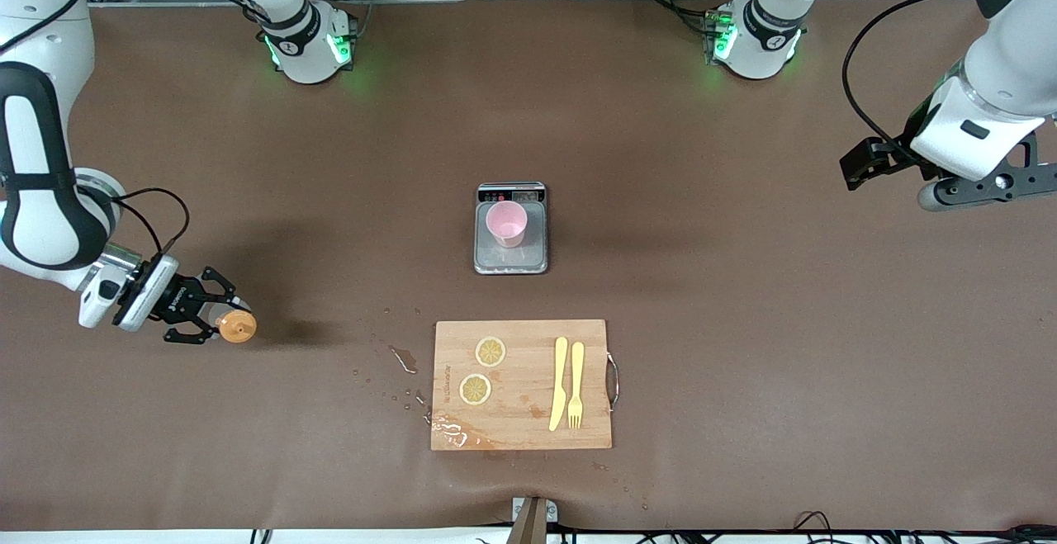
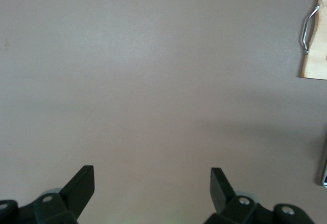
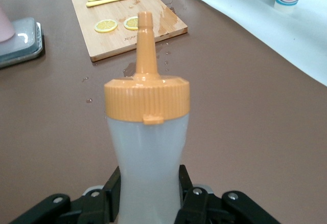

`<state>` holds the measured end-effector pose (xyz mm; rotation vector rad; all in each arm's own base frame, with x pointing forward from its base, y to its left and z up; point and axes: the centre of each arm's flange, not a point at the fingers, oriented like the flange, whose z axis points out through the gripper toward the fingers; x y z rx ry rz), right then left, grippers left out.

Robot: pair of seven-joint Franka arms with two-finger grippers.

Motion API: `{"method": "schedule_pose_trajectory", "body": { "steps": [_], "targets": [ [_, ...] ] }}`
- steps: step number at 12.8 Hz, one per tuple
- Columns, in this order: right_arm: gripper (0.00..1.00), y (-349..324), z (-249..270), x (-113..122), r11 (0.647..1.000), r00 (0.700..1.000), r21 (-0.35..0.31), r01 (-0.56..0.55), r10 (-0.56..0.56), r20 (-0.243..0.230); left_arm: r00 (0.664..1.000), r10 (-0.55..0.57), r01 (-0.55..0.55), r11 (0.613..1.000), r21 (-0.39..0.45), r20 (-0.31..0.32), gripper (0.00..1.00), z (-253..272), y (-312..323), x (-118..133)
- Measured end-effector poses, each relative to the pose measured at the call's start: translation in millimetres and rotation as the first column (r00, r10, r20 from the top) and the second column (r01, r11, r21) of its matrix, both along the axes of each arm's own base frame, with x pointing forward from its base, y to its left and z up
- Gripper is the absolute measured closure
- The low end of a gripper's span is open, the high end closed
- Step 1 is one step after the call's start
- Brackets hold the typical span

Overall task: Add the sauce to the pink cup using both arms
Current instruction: 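Lower the bottle with the right gripper back onto the table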

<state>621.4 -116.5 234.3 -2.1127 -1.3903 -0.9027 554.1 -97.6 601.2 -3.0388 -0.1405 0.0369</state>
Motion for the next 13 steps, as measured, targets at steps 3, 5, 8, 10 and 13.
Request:
{"method": "schedule_pose_trajectory", "body": {
  "steps": [3, 5, 8, 10, 13],
  "targets": [
    [0.55, -13.1, -27.9, -6.0, 0.999, 0.996, 0.026, -0.019, 0.017, 0.083, 1.000, 0.000, 0.000, 1.000, 0.000, 0.000, 0.00, 0.1, 0.1, 0.0],
    [0.55, -16.0, -48.9, -12.2, 0.997, 0.994, 0.055, -0.045, 0.039, 0.101, 1.000, 0.000, 0.000, 1.000, 0.000, 0.000, 0.00, 0.2, 0.1, 0.0],
    [0.55, -24.7, -50.1, -9.3, 0.995, 0.989, 0.070, -0.069, 0.059, 0.135, 1.000, 0.000, 0.000, 1.000, 0.000, 0.001, 0.00, 0.4, 0.2, 0.0],
    [0.55, -35.9, -35.0, 1.6, 0.995, 0.979, 0.052, -0.080, 0.069, 0.190, 1.000, 0.001, -0.001, 1.000, 0.000, 0.001, 0.00, 0.6, 0.3, 0.1],
    [0.55, -39.9, -39.4, 3.0, 0.995, 0.979, 0.052, -0.081, 0.070, 0.193, 1.000, 0.002, -0.002, 1.000, 0.000, 0.002, 0.00, 0.8, 0.9, 0.2]
  ]
}}
